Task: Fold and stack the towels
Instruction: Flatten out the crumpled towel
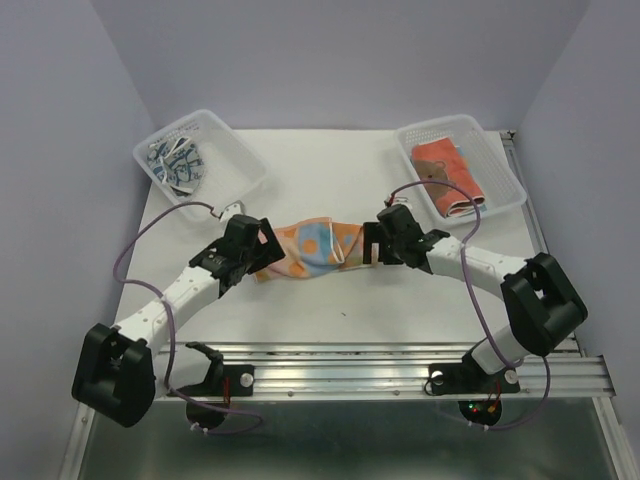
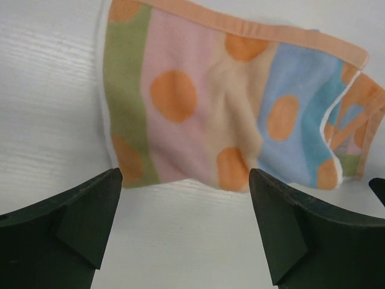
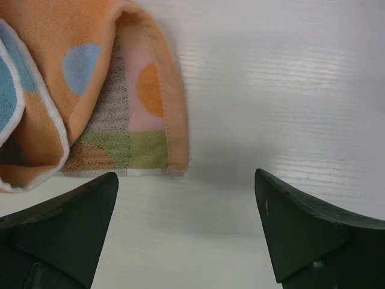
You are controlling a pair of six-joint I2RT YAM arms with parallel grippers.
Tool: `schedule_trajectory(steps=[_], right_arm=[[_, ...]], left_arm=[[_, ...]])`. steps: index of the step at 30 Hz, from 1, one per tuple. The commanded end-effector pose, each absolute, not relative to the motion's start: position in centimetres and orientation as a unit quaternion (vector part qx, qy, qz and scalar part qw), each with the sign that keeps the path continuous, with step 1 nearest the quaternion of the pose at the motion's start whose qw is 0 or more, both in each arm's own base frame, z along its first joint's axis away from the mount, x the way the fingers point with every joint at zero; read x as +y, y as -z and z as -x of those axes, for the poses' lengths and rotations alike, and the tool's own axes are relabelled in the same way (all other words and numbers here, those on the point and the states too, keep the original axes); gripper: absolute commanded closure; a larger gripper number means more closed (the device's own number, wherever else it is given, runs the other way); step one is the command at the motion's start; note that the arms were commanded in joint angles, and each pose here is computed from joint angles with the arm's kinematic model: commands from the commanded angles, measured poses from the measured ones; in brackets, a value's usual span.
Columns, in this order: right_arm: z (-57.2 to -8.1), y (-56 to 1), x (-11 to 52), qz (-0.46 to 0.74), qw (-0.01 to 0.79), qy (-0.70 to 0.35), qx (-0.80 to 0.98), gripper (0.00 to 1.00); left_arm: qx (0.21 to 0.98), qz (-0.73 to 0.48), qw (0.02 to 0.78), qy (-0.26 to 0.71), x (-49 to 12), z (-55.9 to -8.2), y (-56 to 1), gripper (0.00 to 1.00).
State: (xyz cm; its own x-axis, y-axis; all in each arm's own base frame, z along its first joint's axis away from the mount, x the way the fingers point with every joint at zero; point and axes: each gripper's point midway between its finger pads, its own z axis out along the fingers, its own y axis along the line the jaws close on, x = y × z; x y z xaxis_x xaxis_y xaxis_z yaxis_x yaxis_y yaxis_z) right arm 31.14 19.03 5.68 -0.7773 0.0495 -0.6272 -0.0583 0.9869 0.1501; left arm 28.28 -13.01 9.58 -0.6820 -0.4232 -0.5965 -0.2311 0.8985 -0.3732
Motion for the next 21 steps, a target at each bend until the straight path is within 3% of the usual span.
schedule_trajectory(steps=[1,10,18,21], right_arm=[[-33.0,-8.8,20.8,0.032,0.383,-0.092,0.919,0.01],[-36.4,-13.8,27.6,0.096,0.422,-0.188,0.882,0.00],[-42.6,-12.4,32.2,0.054,0.417,-0.180,0.889,0.00],[-44.0,-11.3,32.6,0.038,0.412,-0.163,0.896,0.05]], left_arm=[[0.884,0.245,0.383,0.112,-10.2,-26.6,-9.3,0.01],[0.858,0.305,0.403,0.090,-7.4,-28.3,-9.2,0.01],[0.854,0.309,0.410,0.080,-6.3,-29.7,-9.6,0.01],[0.852,0.313,0.411,0.079,-5.8,-29.6,-9.4,0.01]])
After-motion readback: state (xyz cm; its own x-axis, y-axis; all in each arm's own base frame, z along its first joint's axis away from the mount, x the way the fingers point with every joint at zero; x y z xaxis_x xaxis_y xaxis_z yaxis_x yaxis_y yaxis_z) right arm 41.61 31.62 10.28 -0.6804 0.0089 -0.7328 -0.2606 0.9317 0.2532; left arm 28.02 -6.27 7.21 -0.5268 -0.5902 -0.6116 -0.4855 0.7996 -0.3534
